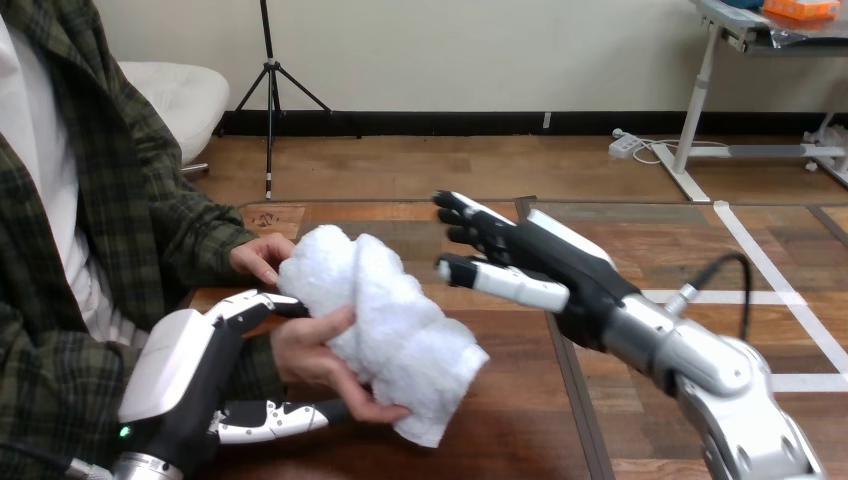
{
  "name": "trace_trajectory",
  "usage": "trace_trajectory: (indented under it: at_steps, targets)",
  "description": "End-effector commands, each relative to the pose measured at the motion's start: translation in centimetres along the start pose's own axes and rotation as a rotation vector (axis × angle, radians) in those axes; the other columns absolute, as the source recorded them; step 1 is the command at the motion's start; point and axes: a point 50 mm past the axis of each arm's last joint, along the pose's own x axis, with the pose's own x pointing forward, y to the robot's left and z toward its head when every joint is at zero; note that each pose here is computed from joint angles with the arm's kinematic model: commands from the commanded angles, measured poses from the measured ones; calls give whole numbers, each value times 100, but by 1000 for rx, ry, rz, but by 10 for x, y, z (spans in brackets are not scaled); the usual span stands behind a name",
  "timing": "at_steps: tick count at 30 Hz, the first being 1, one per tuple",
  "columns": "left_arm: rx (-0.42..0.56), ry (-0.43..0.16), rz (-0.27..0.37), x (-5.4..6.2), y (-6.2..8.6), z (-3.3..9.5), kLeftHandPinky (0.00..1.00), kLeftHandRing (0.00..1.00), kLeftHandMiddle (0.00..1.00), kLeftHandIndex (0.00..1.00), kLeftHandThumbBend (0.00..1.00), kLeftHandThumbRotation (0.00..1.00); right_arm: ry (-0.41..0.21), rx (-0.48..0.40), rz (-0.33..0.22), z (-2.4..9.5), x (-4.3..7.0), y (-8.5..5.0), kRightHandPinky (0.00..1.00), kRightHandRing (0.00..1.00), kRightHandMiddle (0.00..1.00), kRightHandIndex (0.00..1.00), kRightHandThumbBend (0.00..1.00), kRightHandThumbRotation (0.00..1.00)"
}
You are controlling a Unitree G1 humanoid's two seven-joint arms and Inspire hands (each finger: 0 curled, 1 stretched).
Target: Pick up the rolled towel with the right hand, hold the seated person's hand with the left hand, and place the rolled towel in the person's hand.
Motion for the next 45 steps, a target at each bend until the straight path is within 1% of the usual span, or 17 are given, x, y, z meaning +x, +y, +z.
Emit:
trace_trajectory:
  at_steps: [1,5,10,17,18,26,34,38,45]
  targets:
    - [3,-125,40,28,9,17,93,97,98,99,100,56,-81,-26,-61,10,-9,-12,91,100,100,100,100,69]
    - [-8,-139,41,29,8,20,96,99,99,100,100,60,-83,6,-79,4,-15,-11,91,100,99,100,100,69]
    - [-7,-158,40,32,7,24,99,100,100,100,100,66,-91,32,-97,-1,-21,-12,89,99,98,100,100,68]
    - [-3,-198,42,35,5,31,100,100,100,100,100,71,-102,39,-123,-7,-29,-11,87,98,97,100,100,68]
    - [-2,-202,42,36,4,32,100,100,100,100,100,73,-102,39,-125,-8,-30,-11,87,98,96,100,100,69]
    - [-16,-233,34,40,1,38,100,100,100,100,100,79,-96,62,-135,-17,-37,-8,85,96,95,99,100,68]
    - [-43,-247,28,41,-3,42,100,100,100,100,100,83,-87,105,-146,-26,-43,-4,86,95,94,97,100,64]
    - [-39,-252,23,42,-5,45,100,100,100,100,100,86,-78,113,-155,-30,-47,-2,84,93,92,97,100,64]
    - [-32,-251,9,44,-8,46,100,100,100,100,100,89,-70,126,-155,-36,-50,0,81,92,91,96,100,65]
